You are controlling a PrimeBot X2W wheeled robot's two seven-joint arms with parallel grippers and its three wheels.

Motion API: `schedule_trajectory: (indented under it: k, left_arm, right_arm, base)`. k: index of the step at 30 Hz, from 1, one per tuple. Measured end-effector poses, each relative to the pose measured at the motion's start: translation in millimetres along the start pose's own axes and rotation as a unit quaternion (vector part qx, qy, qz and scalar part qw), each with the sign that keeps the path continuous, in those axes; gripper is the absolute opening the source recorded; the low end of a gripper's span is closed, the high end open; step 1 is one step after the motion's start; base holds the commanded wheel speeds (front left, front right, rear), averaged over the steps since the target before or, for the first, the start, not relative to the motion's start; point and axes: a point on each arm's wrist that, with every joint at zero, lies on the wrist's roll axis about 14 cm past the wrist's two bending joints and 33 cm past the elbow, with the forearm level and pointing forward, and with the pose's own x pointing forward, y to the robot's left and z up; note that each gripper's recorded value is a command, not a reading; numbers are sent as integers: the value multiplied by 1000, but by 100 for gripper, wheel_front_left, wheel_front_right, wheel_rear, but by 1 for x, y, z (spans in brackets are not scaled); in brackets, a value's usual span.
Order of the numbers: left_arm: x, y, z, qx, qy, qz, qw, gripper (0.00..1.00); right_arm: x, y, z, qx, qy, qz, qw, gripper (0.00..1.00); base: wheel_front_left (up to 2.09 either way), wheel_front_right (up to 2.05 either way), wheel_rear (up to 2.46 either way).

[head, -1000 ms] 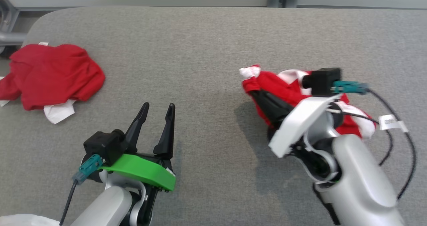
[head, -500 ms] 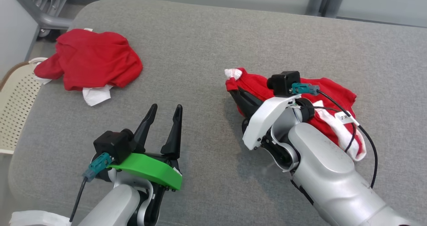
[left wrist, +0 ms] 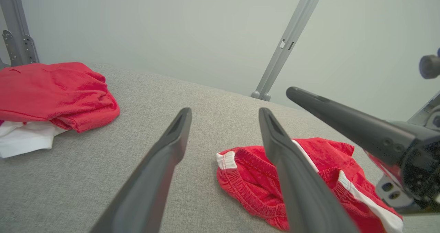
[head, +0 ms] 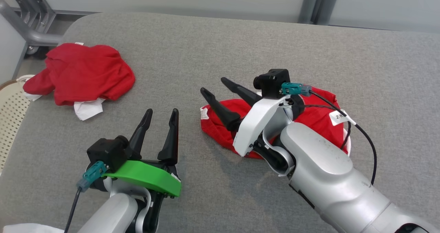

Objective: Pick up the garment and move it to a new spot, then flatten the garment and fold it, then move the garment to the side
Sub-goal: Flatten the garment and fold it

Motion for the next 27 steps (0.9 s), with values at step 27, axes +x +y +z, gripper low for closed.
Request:
schedule_trajectory:
  k: [27]
  left_arm:
    - [13, -18, -13, -4, 14, -30, 999, 100]
  right_arm:
    - [-132, -91, -57, -75, 128, -185, 971, 100]
  base:
    - [0, 0, 0]
